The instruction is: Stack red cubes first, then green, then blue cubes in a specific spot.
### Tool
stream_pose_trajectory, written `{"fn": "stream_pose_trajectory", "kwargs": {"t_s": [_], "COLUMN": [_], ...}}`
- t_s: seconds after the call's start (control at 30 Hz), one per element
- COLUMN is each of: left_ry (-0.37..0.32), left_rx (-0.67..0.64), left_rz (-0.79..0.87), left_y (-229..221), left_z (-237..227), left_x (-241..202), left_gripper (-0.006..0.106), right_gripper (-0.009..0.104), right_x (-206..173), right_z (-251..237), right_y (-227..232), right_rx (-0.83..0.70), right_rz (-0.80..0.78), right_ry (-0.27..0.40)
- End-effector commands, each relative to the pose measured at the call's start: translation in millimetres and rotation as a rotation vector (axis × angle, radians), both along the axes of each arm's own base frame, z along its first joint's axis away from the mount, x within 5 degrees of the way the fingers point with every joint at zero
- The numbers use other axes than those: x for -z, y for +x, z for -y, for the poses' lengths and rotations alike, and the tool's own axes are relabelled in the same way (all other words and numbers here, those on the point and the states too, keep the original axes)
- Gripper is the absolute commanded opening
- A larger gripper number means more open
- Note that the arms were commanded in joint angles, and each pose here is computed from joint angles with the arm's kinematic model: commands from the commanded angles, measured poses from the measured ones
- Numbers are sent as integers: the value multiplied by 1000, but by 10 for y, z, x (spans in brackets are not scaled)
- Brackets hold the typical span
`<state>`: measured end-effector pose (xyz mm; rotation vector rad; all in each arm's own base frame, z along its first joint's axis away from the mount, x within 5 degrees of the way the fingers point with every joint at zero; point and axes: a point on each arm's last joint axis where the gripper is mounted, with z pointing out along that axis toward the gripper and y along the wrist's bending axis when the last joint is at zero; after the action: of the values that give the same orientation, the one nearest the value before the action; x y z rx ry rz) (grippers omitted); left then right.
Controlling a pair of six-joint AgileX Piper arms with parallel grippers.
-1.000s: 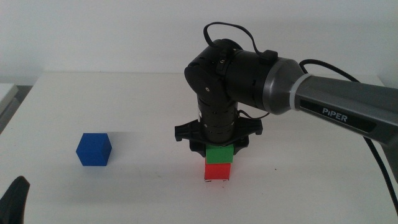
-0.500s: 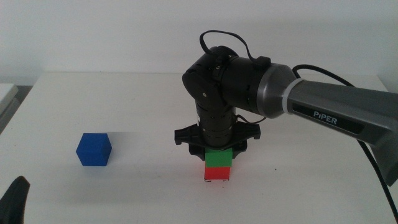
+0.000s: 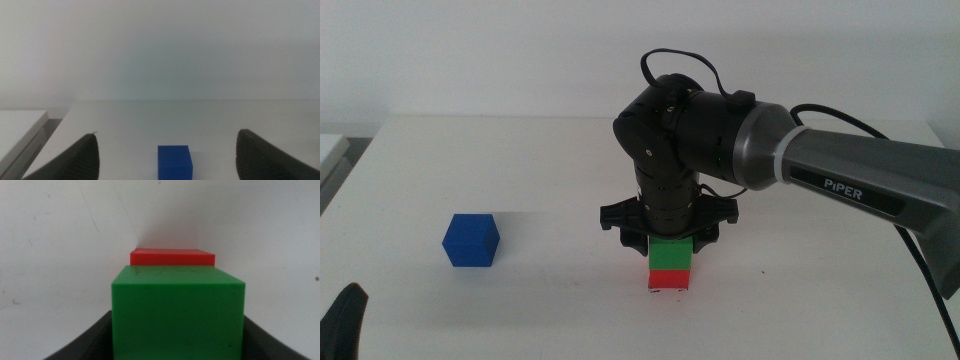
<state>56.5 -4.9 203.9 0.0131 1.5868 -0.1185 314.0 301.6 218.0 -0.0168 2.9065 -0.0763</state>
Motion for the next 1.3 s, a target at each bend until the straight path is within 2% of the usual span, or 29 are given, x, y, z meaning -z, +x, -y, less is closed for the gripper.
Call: {"fn": "stream_pose_trajectory", "kwargs": {"t_s": [0.0, 0.17, 0.37, 0.47, 0.6, 0.73, 0.83, 0.93, 1.07, 1.27], "left_ry": [-6, -6, -6, -6, -6, -6, -6, -6, -6, -6], "left_rx": [0, 0, 0, 0, 0, 0, 0, 0, 0, 0], "left_rz": [16, 16, 16, 16, 16, 16, 16, 16, 16, 16], "left_y": [-2, -2, -2, -2, -2, -2, -2, -2, -2, -2], "left_z": [0, 0, 0, 0, 0, 0, 0, 0, 0, 0], "left_x": [-16, -16, -16, -16, -16, -16, -16, -16, -16, -16], "left_gripper": [94, 94, 94, 94, 94, 94, 94, 94, 94, 94], "right_gripper": [53, 66, 83, 85, 85, 85, 86, 93, 93, 93], "right_x": [-26, -129, -1010, -1381, -1698, -1779, -1712, -1697, -1670, -1711], "right_z": [27, 39, 289, 542, 920, 1302, 1604, 1890, 2156, 2285], "right_y": [13, -14, -242, -418, -753, -1119, -1456, -1820, -2164, -2351], "right_rx": [-2, -22, -150, -218, -378, -544, -637, -683, -712, -765], "right_rz": [15, 29, 185, 301, 448, 543, 594, 682, 776, 844], "right_ry": [-10, 0, 89, 87, 154, 214, 228, 272, 328, 349]}}
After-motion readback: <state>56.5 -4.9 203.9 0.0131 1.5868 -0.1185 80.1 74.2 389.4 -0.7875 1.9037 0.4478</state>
